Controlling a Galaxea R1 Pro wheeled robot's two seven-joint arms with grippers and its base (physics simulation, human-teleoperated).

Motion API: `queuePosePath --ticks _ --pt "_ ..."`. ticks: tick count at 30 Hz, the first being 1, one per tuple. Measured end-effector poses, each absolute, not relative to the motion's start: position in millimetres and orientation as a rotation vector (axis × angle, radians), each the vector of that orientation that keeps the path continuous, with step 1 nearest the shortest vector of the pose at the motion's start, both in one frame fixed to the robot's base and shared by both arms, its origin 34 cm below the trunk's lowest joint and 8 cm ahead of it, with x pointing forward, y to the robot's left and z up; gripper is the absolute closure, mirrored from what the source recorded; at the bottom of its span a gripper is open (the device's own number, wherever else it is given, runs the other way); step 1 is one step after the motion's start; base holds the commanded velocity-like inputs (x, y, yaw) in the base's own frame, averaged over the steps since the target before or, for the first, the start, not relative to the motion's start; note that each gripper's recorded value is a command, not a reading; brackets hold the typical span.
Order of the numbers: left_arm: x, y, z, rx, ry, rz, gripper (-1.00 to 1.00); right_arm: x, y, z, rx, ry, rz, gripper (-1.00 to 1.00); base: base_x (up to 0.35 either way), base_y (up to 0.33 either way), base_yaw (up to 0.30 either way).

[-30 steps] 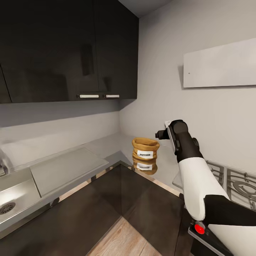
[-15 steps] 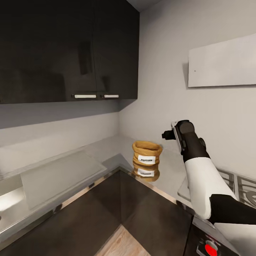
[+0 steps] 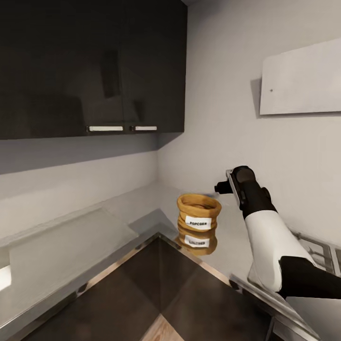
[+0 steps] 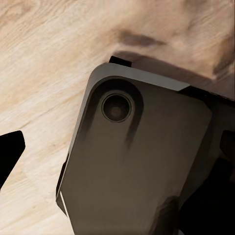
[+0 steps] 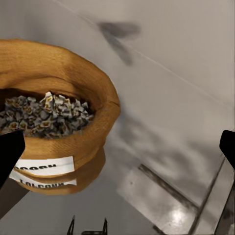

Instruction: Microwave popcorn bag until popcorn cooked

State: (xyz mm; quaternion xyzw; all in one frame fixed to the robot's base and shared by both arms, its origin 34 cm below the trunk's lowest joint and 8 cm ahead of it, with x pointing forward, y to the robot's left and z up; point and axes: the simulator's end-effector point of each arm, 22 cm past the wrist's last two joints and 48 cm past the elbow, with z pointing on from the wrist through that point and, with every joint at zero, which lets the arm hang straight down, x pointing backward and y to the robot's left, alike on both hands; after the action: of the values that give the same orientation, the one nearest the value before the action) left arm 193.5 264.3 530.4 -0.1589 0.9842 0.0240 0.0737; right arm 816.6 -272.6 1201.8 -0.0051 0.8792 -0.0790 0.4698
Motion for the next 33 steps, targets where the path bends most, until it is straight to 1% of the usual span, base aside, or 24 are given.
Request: queuePosePath --ticks 9,12,16,33 --pt "193.5 264.4 530.4 -0.478 2.955 0.072 -1.00 816.3 -278.0 1194.5 -0.007 2.173 -0.197 -1.00 0.252 0.000 0.000" --pt "193.9 265.6 530.4 -0.486 2.953 0.073 -1.00 815.4 -286.7 1184.4 0.008 2.195 -0.199 -1.00 0.000 0.000 0.000" --pt "194.2 265.5 530.4 -0.485 2.953 0.072 -1.00 815.5 -277.8 1178.9 0.000 2.207 -0.186 -1.00 0.000 0.000 0.000" --pt "194.3 265.7 530.4 -0.487 2.952 0.073 -1.00 815.4 -278.5 1183.5 -0.001 2.195 -0.196 -1.00 0.011 0.000 0.000"
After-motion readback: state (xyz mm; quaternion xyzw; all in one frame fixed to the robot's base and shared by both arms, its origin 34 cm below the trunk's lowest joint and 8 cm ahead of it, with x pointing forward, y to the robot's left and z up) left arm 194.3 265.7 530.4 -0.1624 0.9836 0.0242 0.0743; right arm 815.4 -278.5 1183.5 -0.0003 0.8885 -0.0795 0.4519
